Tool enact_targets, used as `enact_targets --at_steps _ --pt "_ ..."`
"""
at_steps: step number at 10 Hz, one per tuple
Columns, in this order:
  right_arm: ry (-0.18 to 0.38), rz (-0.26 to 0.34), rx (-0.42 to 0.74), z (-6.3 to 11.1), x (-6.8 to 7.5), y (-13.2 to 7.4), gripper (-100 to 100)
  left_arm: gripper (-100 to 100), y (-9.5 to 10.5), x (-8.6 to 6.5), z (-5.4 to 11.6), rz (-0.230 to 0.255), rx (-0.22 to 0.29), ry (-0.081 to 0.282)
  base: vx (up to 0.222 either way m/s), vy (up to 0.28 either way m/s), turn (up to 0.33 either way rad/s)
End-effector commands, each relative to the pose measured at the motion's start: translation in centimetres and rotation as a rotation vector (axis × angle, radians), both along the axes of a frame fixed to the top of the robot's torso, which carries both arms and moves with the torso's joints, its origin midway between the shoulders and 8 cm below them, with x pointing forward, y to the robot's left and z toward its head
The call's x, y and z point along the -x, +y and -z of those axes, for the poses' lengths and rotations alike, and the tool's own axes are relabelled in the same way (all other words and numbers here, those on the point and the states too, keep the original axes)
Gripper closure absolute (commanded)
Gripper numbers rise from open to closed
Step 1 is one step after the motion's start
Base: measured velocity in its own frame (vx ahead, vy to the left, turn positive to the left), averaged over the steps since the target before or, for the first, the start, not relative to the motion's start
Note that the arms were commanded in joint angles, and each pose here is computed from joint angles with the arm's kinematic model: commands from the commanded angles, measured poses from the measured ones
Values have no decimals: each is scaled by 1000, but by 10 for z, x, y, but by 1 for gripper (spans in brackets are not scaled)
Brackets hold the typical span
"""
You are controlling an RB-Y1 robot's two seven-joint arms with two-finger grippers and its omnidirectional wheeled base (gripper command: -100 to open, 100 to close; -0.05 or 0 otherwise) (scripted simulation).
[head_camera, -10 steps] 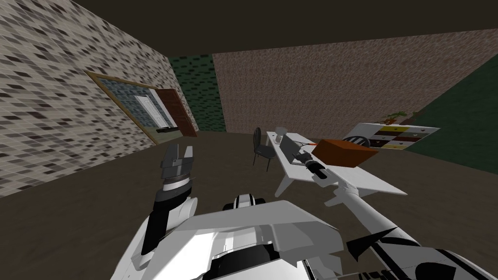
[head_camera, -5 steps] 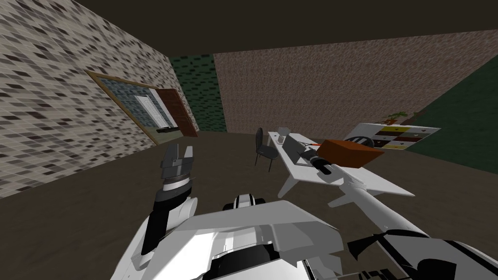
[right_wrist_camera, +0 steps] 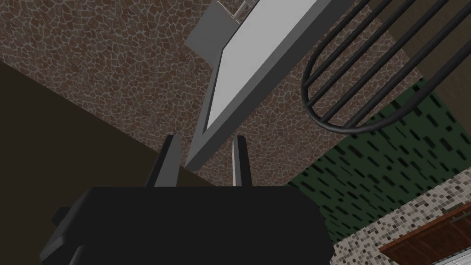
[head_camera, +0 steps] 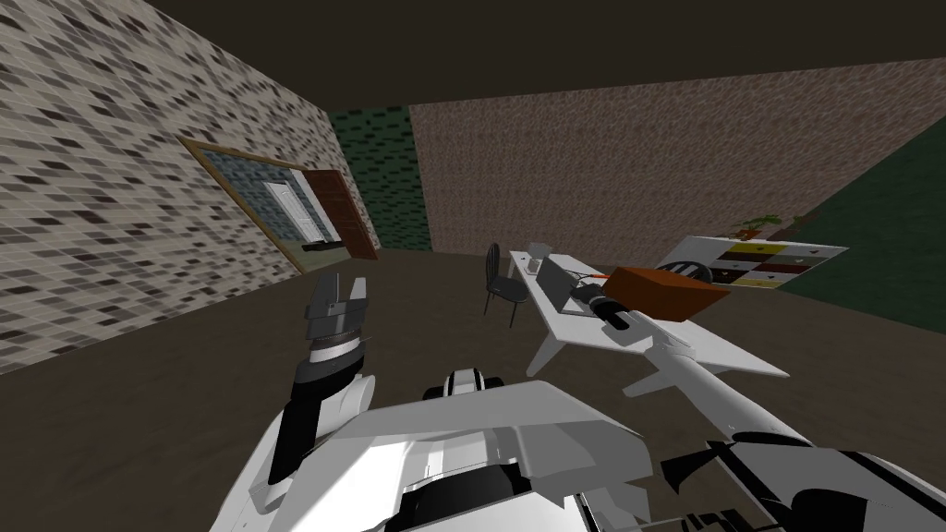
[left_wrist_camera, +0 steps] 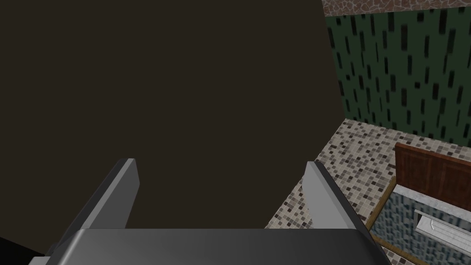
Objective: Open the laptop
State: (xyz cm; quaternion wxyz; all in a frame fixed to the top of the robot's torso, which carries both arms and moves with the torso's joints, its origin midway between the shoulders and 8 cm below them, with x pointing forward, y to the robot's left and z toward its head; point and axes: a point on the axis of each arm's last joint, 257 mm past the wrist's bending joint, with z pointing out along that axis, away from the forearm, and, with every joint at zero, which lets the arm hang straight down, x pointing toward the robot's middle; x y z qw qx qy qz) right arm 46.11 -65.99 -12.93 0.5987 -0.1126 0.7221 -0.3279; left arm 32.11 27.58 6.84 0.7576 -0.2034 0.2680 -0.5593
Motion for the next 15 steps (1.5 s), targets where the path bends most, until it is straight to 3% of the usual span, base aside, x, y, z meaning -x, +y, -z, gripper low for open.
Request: enact_targets --at_steps 1,7,8,9,15 --pt "-19 17 -88 3 -1 -4 100 0 0 0 0 0 0 0 -82 -79 59" --pt "-82 58 -312 6 -5 -13 100 0 0 0 0 0 0 0 -80 -106 72" --pt "-80 44 -285 2 -6 -9 100 0 0 0 0 0 0 0 -39 -51 28" --pt "-108 54 -372 11 -8 -8 100 0 0 0 0 0 0 0 -63 -89 52" --pt "-176 89 -607 43 -10 -2 100 0 0 0 0 0 0 0 -58 -128 46"
